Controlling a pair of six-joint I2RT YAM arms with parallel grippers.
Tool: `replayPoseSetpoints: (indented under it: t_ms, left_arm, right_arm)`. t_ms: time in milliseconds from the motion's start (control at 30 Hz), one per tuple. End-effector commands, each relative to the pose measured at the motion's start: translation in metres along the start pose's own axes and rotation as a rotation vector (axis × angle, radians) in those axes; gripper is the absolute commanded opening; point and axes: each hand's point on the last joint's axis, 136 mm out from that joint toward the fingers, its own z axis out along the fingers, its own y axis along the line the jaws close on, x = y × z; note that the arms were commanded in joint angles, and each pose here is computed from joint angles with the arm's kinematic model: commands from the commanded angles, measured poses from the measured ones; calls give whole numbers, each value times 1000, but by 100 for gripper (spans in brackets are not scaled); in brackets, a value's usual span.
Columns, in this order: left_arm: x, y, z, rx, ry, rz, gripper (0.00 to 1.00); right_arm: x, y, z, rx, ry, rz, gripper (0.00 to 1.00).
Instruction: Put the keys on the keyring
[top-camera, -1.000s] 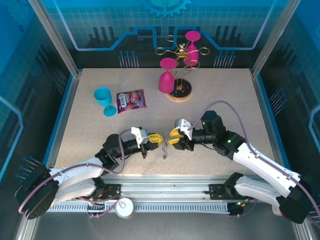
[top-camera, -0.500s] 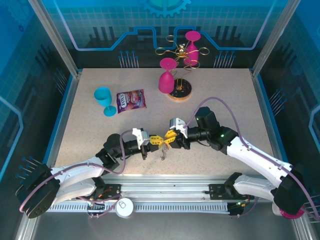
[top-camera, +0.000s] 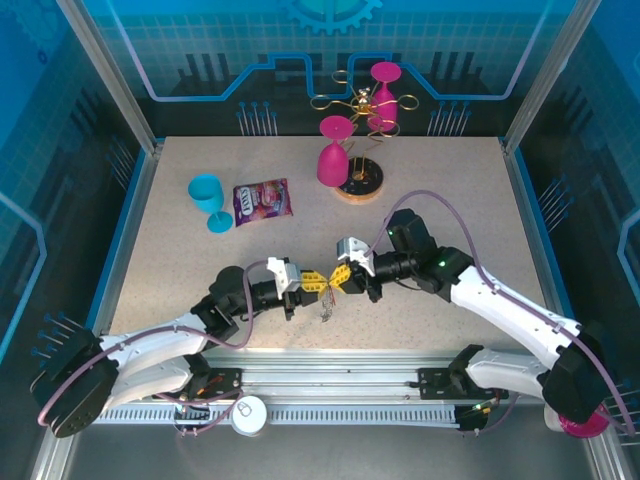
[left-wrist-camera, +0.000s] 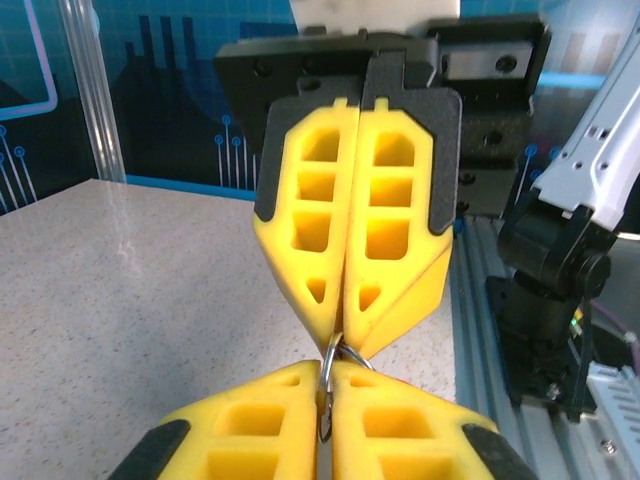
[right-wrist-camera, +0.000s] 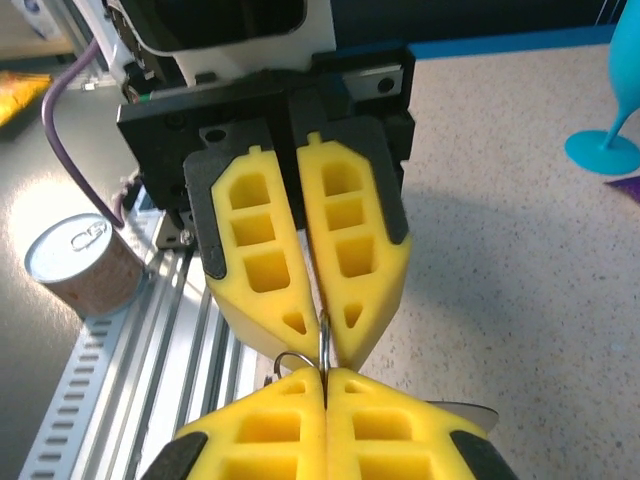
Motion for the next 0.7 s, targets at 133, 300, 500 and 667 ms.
replayPoseSetpoints:
  t_ms: [133, 300, 500, 667]
  left_arm:
    - [15, 3, 6, 8, 173, 29, 11]
    - [18, 0, 8, 33, 233, 43, 0]
    - [11, 3, 5, 4, 200, 78, 0]
    - [5, 4, 1, -23, 153, 79, 0]
  right_arm:
    - [4, 9, 3, -36, 199, -45, 0]
    - [8, 13, 10, -68, 284, -42, 0]
    - [8, -4, 7, 35, 264, -1, 11]
    - [7, -18, -17, 184, 141, 0, 43]
